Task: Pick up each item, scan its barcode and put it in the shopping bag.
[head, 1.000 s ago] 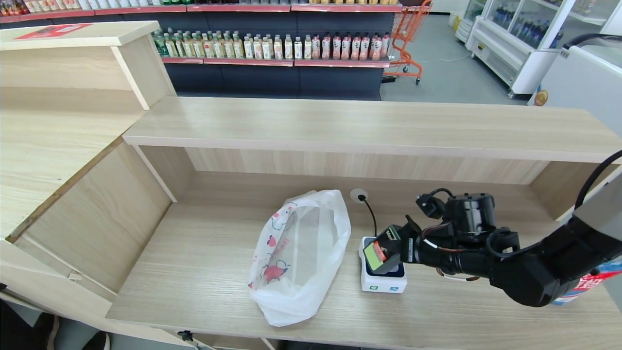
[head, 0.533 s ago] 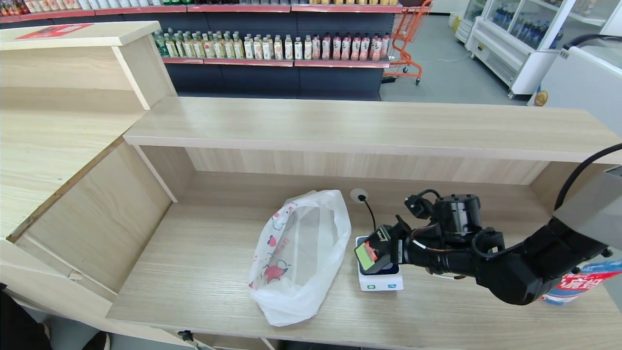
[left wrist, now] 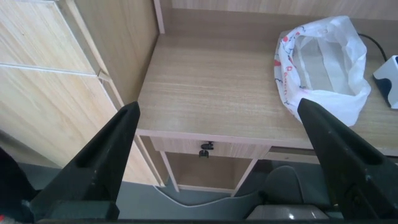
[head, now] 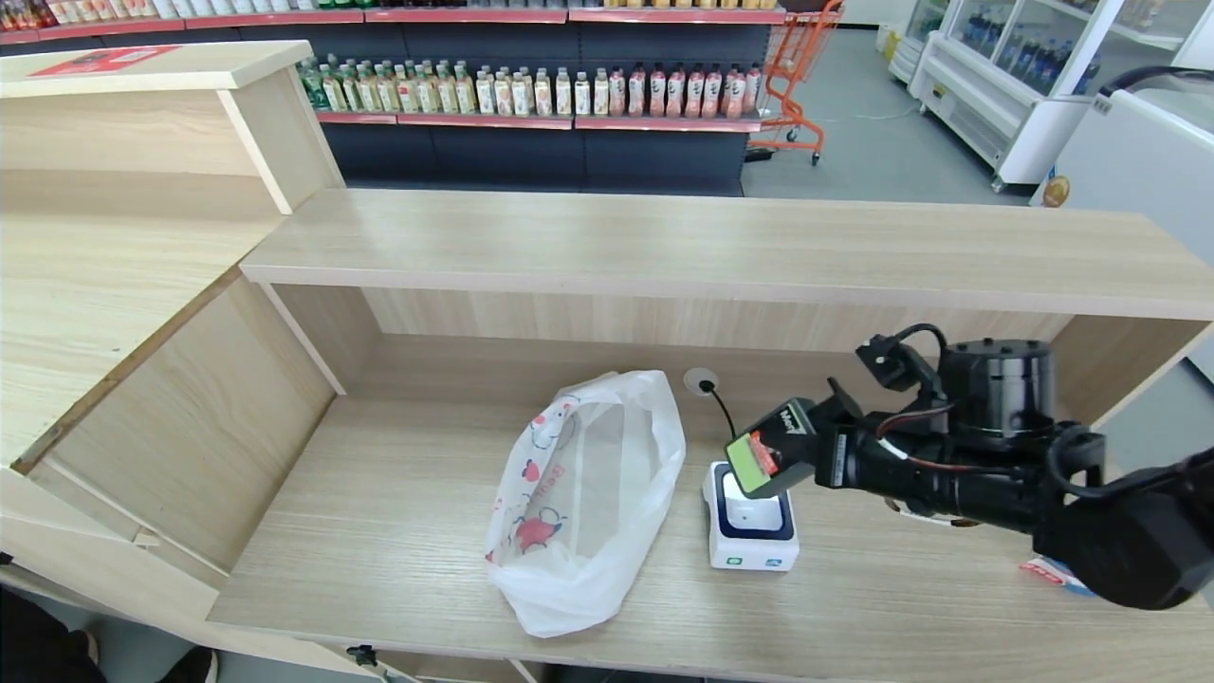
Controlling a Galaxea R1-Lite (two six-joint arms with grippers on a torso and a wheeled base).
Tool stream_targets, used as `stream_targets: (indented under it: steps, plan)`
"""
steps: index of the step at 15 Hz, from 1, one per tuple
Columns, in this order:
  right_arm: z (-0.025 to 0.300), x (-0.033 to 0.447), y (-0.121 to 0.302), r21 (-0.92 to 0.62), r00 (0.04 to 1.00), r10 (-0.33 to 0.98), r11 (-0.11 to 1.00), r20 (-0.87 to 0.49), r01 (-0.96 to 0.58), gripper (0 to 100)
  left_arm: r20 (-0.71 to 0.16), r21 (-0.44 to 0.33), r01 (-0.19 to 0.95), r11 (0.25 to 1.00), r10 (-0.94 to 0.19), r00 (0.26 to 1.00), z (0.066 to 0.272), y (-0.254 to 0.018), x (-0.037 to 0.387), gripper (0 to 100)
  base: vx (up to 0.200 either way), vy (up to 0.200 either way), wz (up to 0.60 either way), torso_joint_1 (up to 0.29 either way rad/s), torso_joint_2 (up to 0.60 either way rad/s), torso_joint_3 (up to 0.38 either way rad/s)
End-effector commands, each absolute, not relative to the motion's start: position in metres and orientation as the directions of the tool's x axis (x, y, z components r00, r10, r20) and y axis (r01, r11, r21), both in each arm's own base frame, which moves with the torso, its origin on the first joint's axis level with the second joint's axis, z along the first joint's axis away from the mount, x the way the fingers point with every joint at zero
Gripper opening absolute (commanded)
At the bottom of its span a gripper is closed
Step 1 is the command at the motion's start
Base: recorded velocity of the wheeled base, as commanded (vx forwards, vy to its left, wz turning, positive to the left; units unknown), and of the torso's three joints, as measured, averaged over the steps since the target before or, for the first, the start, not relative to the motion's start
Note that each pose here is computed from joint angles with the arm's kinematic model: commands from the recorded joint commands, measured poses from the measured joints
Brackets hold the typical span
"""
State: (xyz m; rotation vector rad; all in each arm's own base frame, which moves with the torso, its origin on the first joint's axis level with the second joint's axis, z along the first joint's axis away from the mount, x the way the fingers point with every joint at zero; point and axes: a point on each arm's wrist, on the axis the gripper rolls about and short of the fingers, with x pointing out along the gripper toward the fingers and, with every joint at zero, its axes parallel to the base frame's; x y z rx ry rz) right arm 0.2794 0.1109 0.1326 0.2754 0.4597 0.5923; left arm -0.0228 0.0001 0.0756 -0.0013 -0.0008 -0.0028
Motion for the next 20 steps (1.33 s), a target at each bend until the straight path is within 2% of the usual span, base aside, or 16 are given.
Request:
stream_targets:
  steps: [1,3,9,13,15,17,20]
  plan:
    - [0.165,0.237,0.094,0.313,0.760,0.597,0.795,-0.257,-0.519,0,0.002,-0.002,0.002,1.000,-0.002,1.000,0.076,0.000,-0.023,100,0.000,0.000,0.00,0.000,0.00,0.000]
    - [0.163,0.228,0.090,0.290,0.758,0.597,0.798,-0.263,-0.528,0,0.002,-0.002,0.003,1.000,-0.003,1.000,0.076,0.000,-0.023,100,0.000,0.000,0.00,0.000,0.00,0.000]
    - [0.147,0.232,0.086,0.309,0.750,0.576,0.814,-0.326,-0.491,0,0.002,-0.002,0.003,1.000,-0.003,1.000,0.076,0.000,-0.023,100,0.000,0.200,0.00,0.006,0.00,0.000]
    - [0.124,0.252,0.102,0.296,0.705,0.587,0.809,-0.397,-0.507,0,0.002,-0.003,0.003,1.000,-0.003,1.000,0.076,0.000,-0.023,100,0.000,0.000,0.00,0.000,0.00,0.000]
    - [0.104,0.274,0.109,0.196,0.704,0.551,0.829,-0.447,-0.524,0,0.002,-0.003,0.003,1.000,-0.003,1.000,0.076,0.000,-0.023,100,0.000,0.000,0.00,0.000,0.00,0.000]
    - [0.096,0.290,0.118,0.159,0.717,0.545,0.830,-0.434,-0.535,0,0.002,-0.003,0.002,1.000,-0.002,1.000,0.076,0.000,-0.023,100,0.000,0.000,0.00,0.000,0.00,0.000]
    - [0.080,0.309,0.148,0.125,0.709,0.605,0.785,-0.362,-0.606,0,0.002,-0.003,0.003,1.000,-0.003,1.000,0.076,0.000,-0.023,100,0.000,0.000,0.00,0.000,0.00,0.000]
